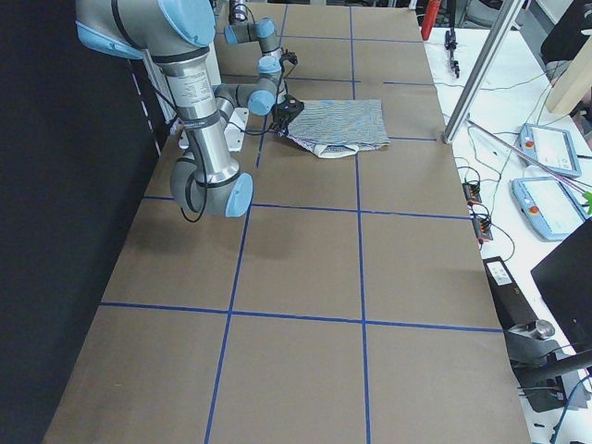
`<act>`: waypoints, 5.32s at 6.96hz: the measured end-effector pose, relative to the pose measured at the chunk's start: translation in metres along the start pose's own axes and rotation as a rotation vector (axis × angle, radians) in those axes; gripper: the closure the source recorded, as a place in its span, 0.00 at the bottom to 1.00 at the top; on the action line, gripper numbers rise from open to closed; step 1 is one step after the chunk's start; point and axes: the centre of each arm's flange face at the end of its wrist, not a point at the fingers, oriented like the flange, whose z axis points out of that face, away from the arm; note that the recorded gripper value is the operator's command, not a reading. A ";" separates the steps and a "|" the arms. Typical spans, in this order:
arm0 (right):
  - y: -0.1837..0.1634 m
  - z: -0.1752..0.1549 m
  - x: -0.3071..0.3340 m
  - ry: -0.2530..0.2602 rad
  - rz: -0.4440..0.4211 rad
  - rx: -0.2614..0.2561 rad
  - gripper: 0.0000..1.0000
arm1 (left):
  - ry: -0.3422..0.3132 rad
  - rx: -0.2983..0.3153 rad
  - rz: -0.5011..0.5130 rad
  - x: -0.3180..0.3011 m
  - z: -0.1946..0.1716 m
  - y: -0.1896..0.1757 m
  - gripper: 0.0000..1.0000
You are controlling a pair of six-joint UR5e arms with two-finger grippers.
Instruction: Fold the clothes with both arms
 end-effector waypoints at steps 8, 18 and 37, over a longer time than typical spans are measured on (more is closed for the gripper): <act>-0.003 -0.001 0.003 -0.001 0.001 0.002 1.00 | -0.005 -0.009 -0.009 -0.003 0.000 0.006 1.00; -0.015 -0.092 0.050 0.077 0.041 0.036 1.00 | 0.192 -0.102 -0.064 0.061 -0.104 0.009 1.00; -0.287 -0.007 -0.117 -0.109 0.014 -0.020 0.00 | 0.156 0.114 0.244 0.177 0.044 -0.195 1.00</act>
